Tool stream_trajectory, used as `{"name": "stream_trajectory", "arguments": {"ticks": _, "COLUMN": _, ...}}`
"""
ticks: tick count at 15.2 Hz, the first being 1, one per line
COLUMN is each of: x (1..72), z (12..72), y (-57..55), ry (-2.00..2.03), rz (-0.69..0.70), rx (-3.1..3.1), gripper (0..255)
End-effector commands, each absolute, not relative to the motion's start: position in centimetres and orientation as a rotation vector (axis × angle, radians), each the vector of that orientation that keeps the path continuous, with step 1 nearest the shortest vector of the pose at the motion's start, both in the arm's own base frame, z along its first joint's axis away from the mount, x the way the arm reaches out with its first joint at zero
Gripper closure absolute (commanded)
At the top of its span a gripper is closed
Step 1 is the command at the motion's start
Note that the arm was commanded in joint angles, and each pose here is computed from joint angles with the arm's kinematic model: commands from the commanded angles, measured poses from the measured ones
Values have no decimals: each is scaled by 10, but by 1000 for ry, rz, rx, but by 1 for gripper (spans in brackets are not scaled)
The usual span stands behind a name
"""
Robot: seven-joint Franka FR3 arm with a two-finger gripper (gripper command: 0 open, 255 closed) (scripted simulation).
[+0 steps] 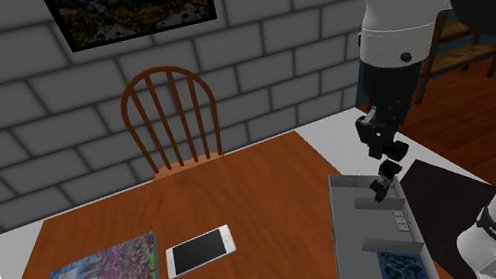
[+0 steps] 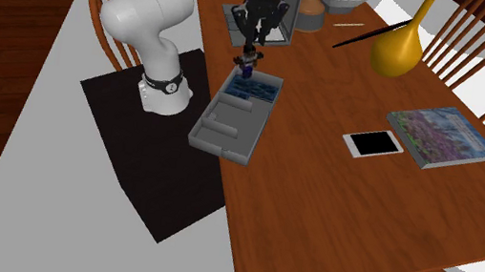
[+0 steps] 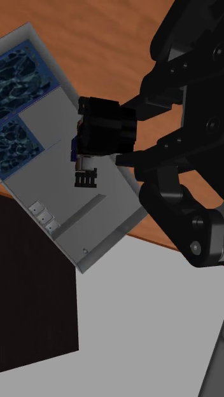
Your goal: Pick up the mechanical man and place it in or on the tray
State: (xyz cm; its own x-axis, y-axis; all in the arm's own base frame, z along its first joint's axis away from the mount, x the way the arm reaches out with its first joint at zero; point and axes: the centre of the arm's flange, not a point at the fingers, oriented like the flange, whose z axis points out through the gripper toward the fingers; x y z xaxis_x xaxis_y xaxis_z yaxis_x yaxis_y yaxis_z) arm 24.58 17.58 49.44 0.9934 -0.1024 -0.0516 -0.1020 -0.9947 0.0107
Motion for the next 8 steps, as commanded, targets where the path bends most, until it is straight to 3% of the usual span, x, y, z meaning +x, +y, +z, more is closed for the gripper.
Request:
{"name": "stream_trajectory", "arguments": {"ticks": 1, "x": 236, "z": 493, "y": 172, "ry": -161, "rz": -83, "rx": 3129, "gripper": 255}}
{"name": "stream_trajectory", "arguments": {"ticks": 8, "x": 236, "z": 456, "y": 172, "ry": -161, "rz": -83, "rx": 3129, "gripper": 255}}
